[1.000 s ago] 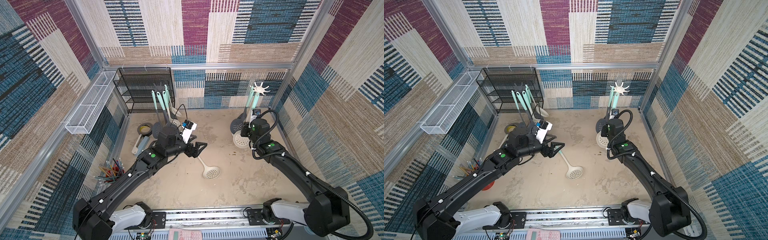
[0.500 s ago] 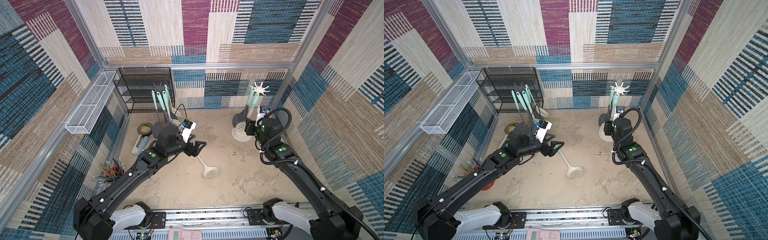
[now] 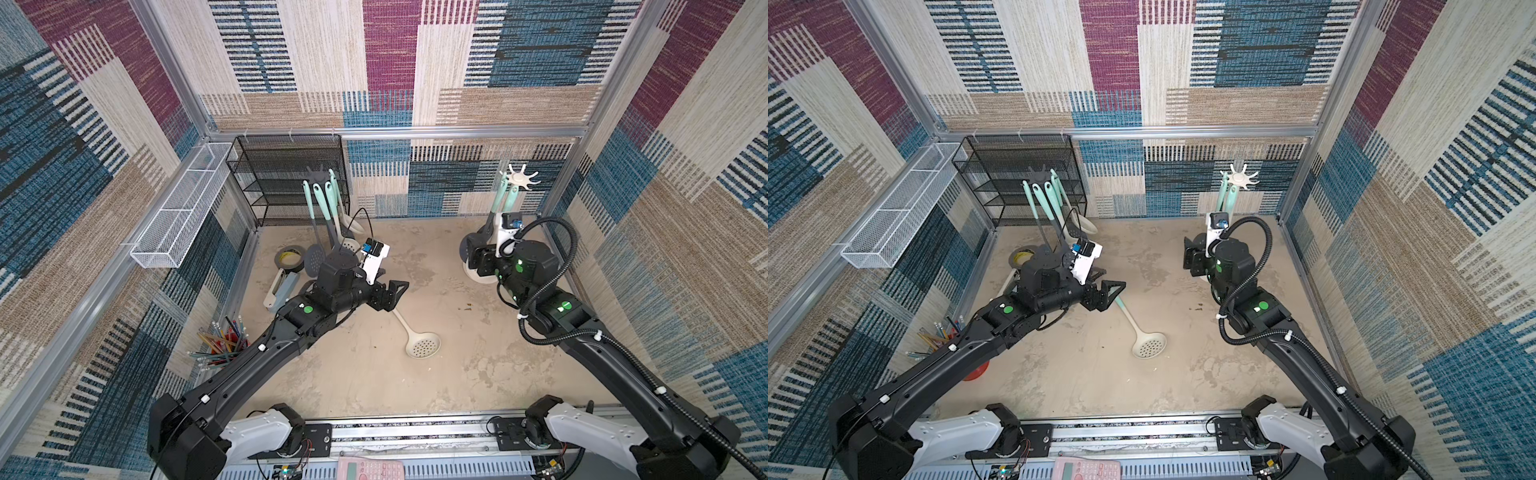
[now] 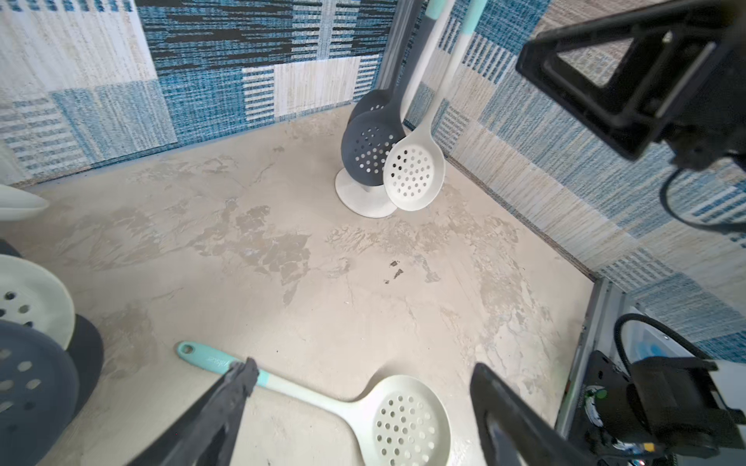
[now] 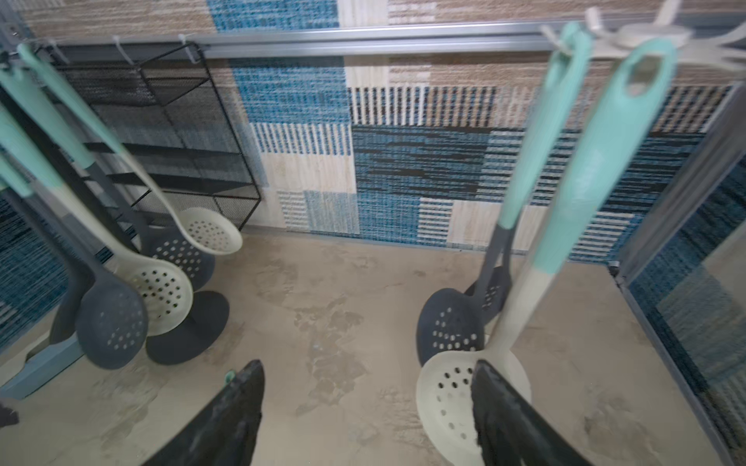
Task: Hang the skimmer on the kitchen utensil rack
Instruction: Hang the skimmer on the rack, then pick up the skimmer from the center of the board.
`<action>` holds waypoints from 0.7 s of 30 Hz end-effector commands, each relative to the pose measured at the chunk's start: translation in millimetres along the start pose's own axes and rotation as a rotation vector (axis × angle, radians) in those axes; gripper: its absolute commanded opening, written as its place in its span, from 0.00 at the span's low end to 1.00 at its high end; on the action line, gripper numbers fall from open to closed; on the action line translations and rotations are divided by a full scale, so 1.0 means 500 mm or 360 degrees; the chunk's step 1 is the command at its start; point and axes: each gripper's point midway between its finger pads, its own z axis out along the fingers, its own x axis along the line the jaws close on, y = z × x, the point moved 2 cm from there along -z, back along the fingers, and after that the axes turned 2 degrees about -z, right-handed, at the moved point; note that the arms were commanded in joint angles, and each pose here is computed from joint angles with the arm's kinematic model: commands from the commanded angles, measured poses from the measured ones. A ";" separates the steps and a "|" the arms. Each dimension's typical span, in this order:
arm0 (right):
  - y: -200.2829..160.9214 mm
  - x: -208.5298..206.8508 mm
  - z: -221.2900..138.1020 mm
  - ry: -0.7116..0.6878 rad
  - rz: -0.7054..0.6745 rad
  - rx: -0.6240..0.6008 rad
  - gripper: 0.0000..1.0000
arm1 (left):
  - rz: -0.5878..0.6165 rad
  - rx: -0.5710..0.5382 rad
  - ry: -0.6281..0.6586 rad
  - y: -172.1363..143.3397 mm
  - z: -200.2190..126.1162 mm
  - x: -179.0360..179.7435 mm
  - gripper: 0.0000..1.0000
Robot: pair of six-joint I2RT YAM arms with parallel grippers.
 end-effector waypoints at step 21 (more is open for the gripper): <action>-0.330 0.255 0.105 0.0716 -0.0085 0.0781 0.68 | 0.0011 -0.0031 0.0486 0.019 -0.046 0.083 0.82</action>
